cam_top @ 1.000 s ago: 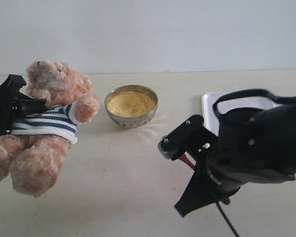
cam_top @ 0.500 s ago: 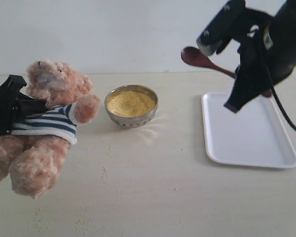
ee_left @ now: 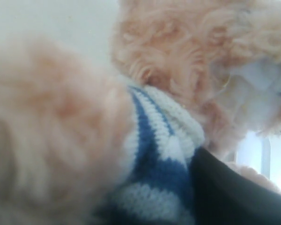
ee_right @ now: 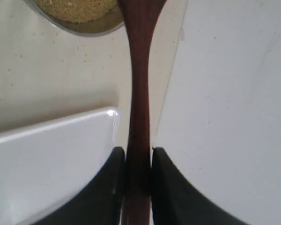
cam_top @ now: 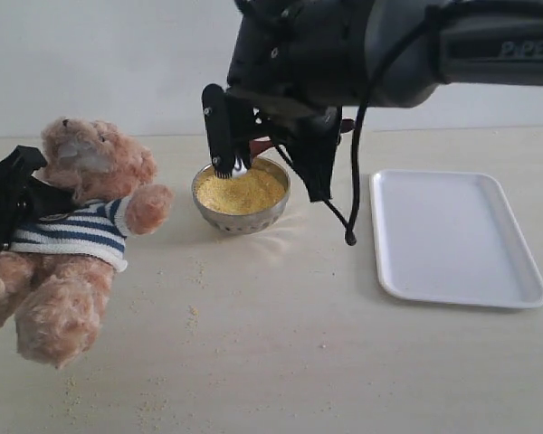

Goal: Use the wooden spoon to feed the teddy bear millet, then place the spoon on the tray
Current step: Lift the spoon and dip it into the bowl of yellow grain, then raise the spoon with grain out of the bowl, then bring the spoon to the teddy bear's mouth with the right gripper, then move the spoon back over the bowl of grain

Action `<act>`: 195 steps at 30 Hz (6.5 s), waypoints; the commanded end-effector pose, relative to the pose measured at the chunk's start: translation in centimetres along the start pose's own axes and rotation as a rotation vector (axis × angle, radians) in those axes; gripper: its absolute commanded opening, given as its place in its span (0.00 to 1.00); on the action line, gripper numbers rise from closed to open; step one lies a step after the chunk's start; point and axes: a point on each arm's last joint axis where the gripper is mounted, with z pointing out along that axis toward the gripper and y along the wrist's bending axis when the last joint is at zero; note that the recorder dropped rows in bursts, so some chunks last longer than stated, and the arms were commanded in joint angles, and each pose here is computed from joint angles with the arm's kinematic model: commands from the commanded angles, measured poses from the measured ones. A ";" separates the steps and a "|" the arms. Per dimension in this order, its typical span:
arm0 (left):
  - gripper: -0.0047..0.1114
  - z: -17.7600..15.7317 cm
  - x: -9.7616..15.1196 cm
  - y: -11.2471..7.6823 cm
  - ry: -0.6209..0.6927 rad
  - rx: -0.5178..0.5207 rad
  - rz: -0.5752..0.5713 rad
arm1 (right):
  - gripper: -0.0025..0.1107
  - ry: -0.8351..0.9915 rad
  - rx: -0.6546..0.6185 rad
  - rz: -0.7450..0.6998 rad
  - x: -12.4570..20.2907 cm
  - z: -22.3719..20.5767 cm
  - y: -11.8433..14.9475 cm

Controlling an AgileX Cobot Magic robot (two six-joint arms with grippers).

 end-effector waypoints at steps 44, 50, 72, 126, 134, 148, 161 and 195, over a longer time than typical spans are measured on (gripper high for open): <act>0.08 -0.1 -0.3 -0.3 -0.011 0.015 -0.010 | 0.02 0.095 0.061 -0.250 -3.1 6.0 3.2; 0.08 -0.1 -0.3 -0.3 -0.011 0.015 -0.010 | 0.02 0.117 0.007 -0.188 -2.7 5.9 3.7; 0.08 -0.1 -0.3 -0.3 -0.011 0.015 -0.010 | 0.02 0.054 -0.031 0.118 -2.0 4.2 2.6; 0.08 0.3 0.9 -1.1 0.133 0.125 -0.205 | 0.02 -0.275 -0.067 0.252 -6.0 -8.0 -0.9; 0.08 0.3 0.9 -1.2 0.128 0.136 -0.220 | 0.02 -0.278 0.004 0.143 -6.6 -7.3 -1.0; 0.08 0.3 0.7 -1.3 0.116 0.154 -0.219 | 0.02 -0.223 0.266 -0.010 -8.7 -8.3 -0.9; 0.08 0.2 0.8 -1.5 0.127 0.173 -0.215 | 0.02 -0.132 0.316 -0.007 -9.0 -7.9 -0.4; 0.08 0.4 0.5 -1.0 0.085 0.121 -0.182 | 0.02 -0.133 -0.245 0.469 2.0 -3.1 -3.9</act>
